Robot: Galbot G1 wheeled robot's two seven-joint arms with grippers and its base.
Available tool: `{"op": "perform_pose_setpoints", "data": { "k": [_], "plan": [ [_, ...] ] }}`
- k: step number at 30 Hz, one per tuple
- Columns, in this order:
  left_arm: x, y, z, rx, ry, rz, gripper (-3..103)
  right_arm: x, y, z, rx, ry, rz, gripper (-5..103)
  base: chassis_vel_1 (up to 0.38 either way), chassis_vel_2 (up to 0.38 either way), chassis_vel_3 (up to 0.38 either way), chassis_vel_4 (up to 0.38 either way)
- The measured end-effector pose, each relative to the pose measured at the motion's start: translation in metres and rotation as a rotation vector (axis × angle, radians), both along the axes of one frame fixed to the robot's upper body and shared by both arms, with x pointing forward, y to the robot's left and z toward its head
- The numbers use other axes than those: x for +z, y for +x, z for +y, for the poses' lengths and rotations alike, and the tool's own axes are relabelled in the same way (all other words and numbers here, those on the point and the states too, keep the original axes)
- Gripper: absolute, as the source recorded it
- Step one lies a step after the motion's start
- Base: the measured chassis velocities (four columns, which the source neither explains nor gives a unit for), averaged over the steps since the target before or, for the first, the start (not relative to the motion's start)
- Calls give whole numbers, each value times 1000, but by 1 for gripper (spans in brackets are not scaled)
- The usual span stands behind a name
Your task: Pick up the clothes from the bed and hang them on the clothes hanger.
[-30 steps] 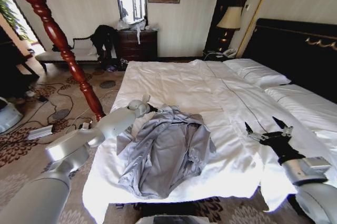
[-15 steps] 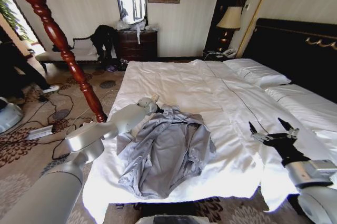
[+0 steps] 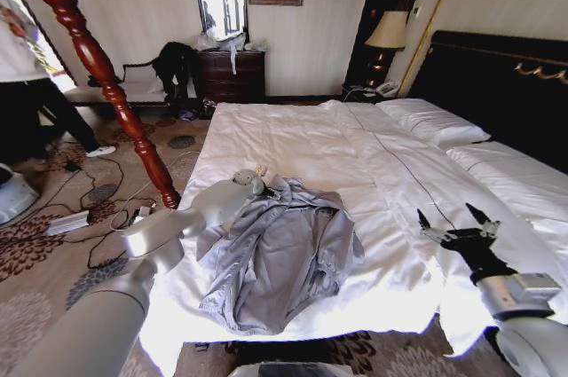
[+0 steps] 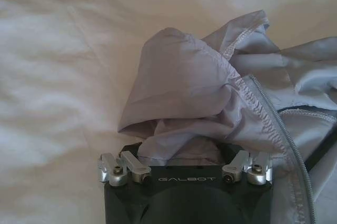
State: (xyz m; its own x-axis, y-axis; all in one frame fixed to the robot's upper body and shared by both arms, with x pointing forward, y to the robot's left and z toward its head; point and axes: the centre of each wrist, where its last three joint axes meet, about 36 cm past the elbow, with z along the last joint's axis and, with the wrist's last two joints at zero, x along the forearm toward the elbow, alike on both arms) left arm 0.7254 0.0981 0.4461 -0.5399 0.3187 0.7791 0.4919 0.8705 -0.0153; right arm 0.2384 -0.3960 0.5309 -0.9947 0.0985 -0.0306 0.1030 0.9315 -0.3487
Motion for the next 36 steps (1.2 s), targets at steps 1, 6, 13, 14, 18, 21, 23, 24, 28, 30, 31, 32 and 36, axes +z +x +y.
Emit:
{"op": "perform_pose_setpoints", "data": {
  "k": [1,6,13,14,18,21,23,24,28,30,31,32,36],
  "plan": [
    [-3,0,-2,8,-7,8,78,0,0,0,1,1,-1,100,0,0,0,0],
    [-11,1,-7,24,-15,24,64,-1,1,0,-1,2,-1,100,0,0,0,0],
    [-17,2,-5,47,-28,38,45,-1,0,0,-5,4,0,100,0,0,0,0],
    [-17,2,-4,48,-30,38,40,-1,0,0,-5,4,0,100,0,0,0,0],
    [-18,0,-4,46,-37,38,26,-2,0,2,-4,8,0,100,0,0,0,0],
    [-18,-1,-3,47,-37,36,24,-3,0,3,-2,12,0,100,0,0,0,0],
    [-18,-2,-2,47,-36,33,24,-4,0,5,0,16,1,100,0,0,0,0],
    [-18,-3,-1,46,-35,29,24,-4,-1,6,1,17,2,100,0,0,0,0],
    [-15,-5,0,38,-31,21,24,-5,-1,8,0,20,3,100,0,0,0,0],
    [-13,-6,1,32,-27,16,24,-6,-1,8,-1,22,3,100,0,0,0,0],
    [-12,-6,2,26,-22,8,24,-7,-1,9,-3,23,4,100,0,0,0,0],
    [-11,-7,3,20,-18,-1,24,-7,-1,9,-4,24,5,100,0,0,0,0],
    [-4,-11,13,2,-16,-46,24,-11,-2,9,-11,34,10,100,0,0,0,0]
  ]
}}
